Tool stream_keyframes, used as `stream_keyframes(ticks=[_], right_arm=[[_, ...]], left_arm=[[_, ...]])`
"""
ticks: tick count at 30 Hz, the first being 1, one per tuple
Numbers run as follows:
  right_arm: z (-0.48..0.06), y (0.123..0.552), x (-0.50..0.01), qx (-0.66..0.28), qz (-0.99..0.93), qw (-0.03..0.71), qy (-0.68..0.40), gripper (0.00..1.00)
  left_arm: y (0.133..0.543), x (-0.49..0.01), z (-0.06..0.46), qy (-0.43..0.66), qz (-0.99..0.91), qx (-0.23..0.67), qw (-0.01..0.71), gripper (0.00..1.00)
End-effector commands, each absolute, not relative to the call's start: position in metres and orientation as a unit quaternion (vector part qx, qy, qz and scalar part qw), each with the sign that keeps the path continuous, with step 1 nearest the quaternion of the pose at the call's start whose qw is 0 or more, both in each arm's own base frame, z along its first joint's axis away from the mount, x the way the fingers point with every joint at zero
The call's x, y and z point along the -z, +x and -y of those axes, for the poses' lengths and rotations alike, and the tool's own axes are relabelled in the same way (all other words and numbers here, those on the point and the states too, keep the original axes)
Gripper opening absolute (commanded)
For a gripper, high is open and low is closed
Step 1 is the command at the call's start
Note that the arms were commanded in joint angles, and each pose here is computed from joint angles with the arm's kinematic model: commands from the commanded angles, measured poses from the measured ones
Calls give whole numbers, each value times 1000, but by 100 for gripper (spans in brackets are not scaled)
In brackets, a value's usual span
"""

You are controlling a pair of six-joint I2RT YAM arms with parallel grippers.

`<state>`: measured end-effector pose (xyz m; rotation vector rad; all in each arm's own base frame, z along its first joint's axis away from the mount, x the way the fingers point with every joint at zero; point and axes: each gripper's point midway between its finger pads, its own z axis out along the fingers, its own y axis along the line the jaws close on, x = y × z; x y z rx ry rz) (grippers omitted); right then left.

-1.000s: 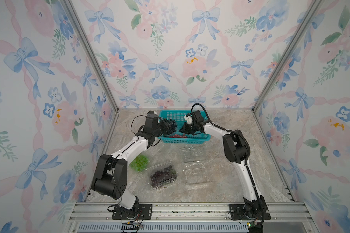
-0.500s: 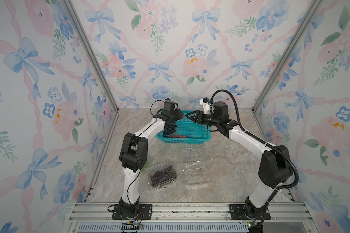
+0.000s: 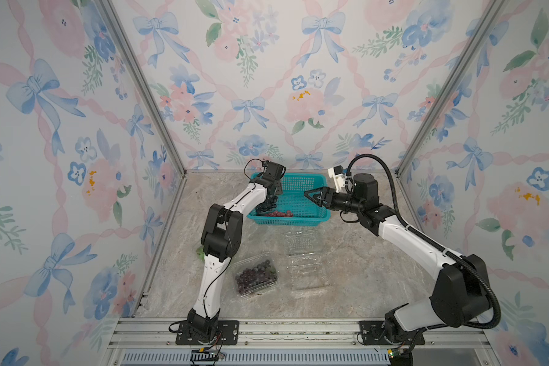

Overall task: Pack grapes into containers
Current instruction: Pick up the grape from the basket.

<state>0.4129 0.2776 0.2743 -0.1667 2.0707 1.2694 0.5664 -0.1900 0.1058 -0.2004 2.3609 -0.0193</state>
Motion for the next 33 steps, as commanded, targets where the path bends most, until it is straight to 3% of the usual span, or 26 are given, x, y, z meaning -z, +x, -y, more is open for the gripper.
stream_keyframes(ticks=[1,11,13,15,17,18,19,26,33], right_arm=[[-271,413,-270,-475,-804,351,-64,77],[-272,419,-263,-473,-811,340,-55,77],[-271,420,-261,-471,-813,340,-50,77],[-272,423,-252,-467,-818,333,-45,77],[-271,425,-247,-465,-821,329,-39,77],[-271,425,-246,-465,-821,328,-38,77],[-272,424,-246,-466,-821,327,-36,77],[-269,418,-246,-467,-822,324,-33,77],[-257,401,-264,-452,-823,343,-41,77]], left_arm=[[570,-77,178,-72,-934,-11,349,69],[573,-29,195,-53,-951,29,304,68],[572,-25,198,-48,-952,34,300,65],[570,-23,199,-45,-953,35,297,53],[568,-25,200,-46,-953,40,296,27],[568,-28,201,-49,-953,43,297,22],[568,-34,202,-50,-951,49,300,17],[568,-104,220,-41,-933,83,348,7],[551,-184,232,-28,-909,114,400,7]])
